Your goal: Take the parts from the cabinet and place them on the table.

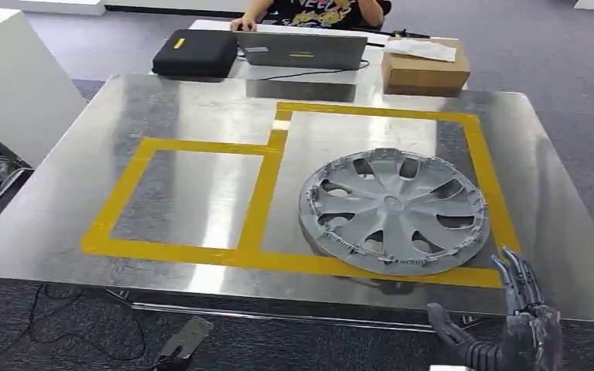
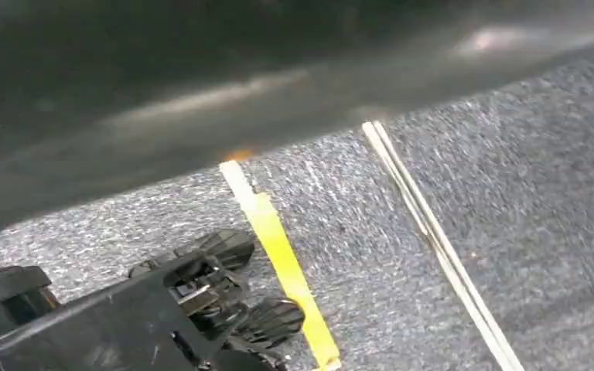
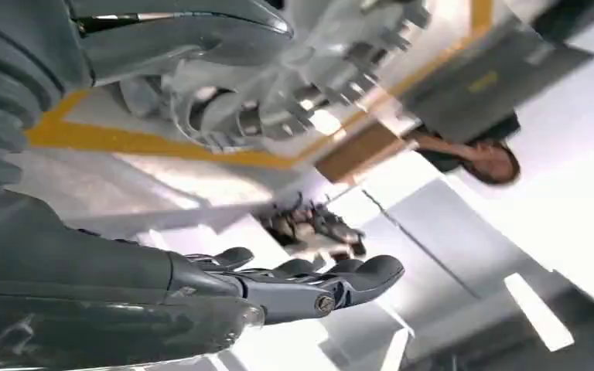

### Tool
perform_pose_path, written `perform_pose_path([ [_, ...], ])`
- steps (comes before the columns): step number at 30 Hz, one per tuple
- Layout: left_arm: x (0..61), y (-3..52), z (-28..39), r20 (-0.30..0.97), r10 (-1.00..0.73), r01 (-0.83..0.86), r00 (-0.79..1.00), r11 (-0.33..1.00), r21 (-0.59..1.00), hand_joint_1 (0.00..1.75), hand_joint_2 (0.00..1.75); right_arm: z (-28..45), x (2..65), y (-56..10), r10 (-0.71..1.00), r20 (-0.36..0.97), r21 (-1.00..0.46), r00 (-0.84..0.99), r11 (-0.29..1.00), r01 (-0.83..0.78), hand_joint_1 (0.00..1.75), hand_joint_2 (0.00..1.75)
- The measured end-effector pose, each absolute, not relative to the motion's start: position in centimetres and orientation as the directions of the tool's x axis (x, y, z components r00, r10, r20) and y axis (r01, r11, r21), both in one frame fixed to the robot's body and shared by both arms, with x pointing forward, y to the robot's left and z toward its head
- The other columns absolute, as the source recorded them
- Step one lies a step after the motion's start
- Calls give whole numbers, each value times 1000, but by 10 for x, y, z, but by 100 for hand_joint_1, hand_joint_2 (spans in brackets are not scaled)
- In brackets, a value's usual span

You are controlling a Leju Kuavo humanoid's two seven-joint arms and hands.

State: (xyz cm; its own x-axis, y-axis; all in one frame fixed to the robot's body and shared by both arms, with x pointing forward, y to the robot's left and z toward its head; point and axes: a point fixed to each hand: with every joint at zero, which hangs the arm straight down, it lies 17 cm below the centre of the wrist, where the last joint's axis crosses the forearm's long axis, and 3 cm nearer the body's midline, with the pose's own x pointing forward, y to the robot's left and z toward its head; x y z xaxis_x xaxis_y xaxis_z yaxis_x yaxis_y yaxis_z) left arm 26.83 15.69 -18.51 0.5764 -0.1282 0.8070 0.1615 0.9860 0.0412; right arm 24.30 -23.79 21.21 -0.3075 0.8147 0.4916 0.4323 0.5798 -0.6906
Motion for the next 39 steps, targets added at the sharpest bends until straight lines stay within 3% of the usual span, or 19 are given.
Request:
perform_pose_path([
  [12, 263, 172, -189, 803, -92, 100, 589, 994, 40, 0, 0, 227, 212, -239, 731, 620, -543, -284, 662, 516, 0, 175],
  [19, 260, 179, -193, 793, -80, 64, 604, 997, 51, 0, 0, 163, 201, -346, 638, 765, -535, 84, 557, 635, 0, 175],
  [24, 252, 178, -197, 777, -64, 48, 627, 998, 44, 0, 0, 91, 177, -407, 567, 744, -640, 353, 454, 620, 0, 175],
  [29, 252, 177, -197, 777, -58, 42, 627, 998, 40, 0, 0, 45, 157, -438, 493, 724, -683, 483, 408, 606, 0, 175],
  [33, 250, 180, -198, 776, -46, 25, 629, 999, 38, 0, 0, 2, 138, -449, 370, 747, -665, 552, 419, 619, 0, 175],
  [39, 248, 184, -197, 784, -29, 0, 621, 999, 37, 0, 0, -85, 106, -422, -2, 826, -493, 564, 483, 724, 0, 175],
])
